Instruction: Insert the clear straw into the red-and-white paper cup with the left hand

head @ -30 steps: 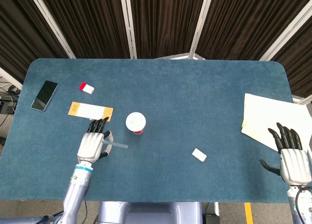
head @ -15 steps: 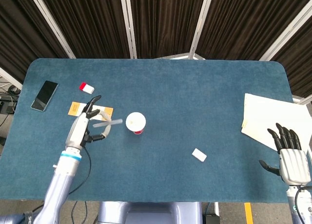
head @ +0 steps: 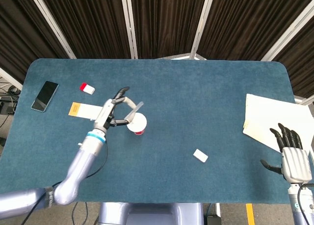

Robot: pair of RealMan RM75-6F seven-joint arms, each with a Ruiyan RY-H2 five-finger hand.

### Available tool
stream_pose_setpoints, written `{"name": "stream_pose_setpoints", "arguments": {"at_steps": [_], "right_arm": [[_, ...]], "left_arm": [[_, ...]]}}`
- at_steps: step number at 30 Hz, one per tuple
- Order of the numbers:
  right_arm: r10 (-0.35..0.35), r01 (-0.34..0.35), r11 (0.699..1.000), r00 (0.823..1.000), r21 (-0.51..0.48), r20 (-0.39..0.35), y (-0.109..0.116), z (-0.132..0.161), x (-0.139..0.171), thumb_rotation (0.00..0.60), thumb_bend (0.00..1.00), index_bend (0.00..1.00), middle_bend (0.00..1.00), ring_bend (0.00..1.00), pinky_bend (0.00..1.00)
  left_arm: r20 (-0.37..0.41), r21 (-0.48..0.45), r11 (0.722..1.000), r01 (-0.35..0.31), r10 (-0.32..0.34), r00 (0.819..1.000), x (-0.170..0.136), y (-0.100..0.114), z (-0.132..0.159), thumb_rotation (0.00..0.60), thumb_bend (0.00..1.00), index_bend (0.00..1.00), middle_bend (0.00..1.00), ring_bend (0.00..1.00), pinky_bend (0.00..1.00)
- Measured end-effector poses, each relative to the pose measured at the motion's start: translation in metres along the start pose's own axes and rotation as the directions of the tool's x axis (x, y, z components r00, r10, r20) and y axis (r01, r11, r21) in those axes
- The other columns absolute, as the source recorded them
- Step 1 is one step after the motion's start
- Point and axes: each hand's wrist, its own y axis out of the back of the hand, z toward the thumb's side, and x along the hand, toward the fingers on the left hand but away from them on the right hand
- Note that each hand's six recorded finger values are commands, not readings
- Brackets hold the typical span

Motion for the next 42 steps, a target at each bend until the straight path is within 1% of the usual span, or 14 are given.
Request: {"name": "stream_pose_setpoints", "arguments": {"at_steps": [6,9,13,17,22,30,36,42], "right_arm": [[0.002,-0.002,1.000,1.000,-0.012,0.004,0.001,-0.001,0.001,0.600,0.12,0.11,0.00,0.00,0.00],[0.004,-0.003,1.000,1.000,-0.015,0.006,0.002,-0.002,0.001,0.600,0.13,0.11,0.00,0.00,0.00],[0.003,-0.003,1.000,1.000,-0.018,0.006,0.002,-0.002,0.001,0.600,0.12,0.11,0.00,0.00,0.00],[0.004,-0.004,1.000,1.000,-0.015,0.007,0.002,-0.002,0.002,0.600,0.13,0.11,0.00,0.00,0.00],[0.003,-0.003,1.000,1.000,-0.011,0.008,0.002,-0.002,0.002,0.600,0.12,0.11,0.00,0.00,0.00],[0.004,-0.004,1.000,1.000,-0.006,0.008,0.002,-0.002,0.003,0.600,0.12,0.11,0.00,0.00,0.00],[0.005,-0.005,1.000,1.000,-0.006,0.010,0.002,-0.002,0.003,0.600,0.13,0.11,0.00,0.00,0.00],[0.004,-0.004,1.000,1.000,-0.004,0.008,0.002,-0.002,0.003,0.600,0.12,0.11,0.00,0.00,0.00]], "left_arm": [[-0.006,-0.041,0.998,0.045,-0.045,0.999,0.014,-0.027,-0.007,0.600,0.44,0.57,0.03,0.00,0.00],[-0.003,-0.038,0.998,0.059,-0.059,0.998,0.019,-0.037,-0.009,0.600,0.44,0.57,0.03,0.00,0.00],[0.000,-0.047,0.997,0.065,-0.065,0.998,0.020,-0.043,-0.010,0.600,0.44,0.57,0.03,0.00,0.00],[0.010,-0.038,0.997,0.063,-0.063,0.998,0.018,-0.042,-0.010,0.600,0.44,0.57,0.03,0.00,0.00],[0.021,-0.033,0.998,0.051,-0.050,0.999,0.016,-0.036,-0.007,0.600,0.44,0.57,0.03,0.00,0.00],[-0.003,-0.037,0.998,0.041,-0.041,0.999,0.008,-0.028,-0.016,0.600,0.44,0.57,0.03,0.00,0.00],[-0.002,-0.026,0.999,0.023,-0.023,1.000,0.007,-0.021,-0.017,0.600,0.44,0.57,0.04,0.00,0.00],[-0.011,-0.031,0.999,0.023,-0.023,1.000,0.008,-0.020,-0.020,0.600,0.44,0.57,0.04,0.00,0.00]]}}
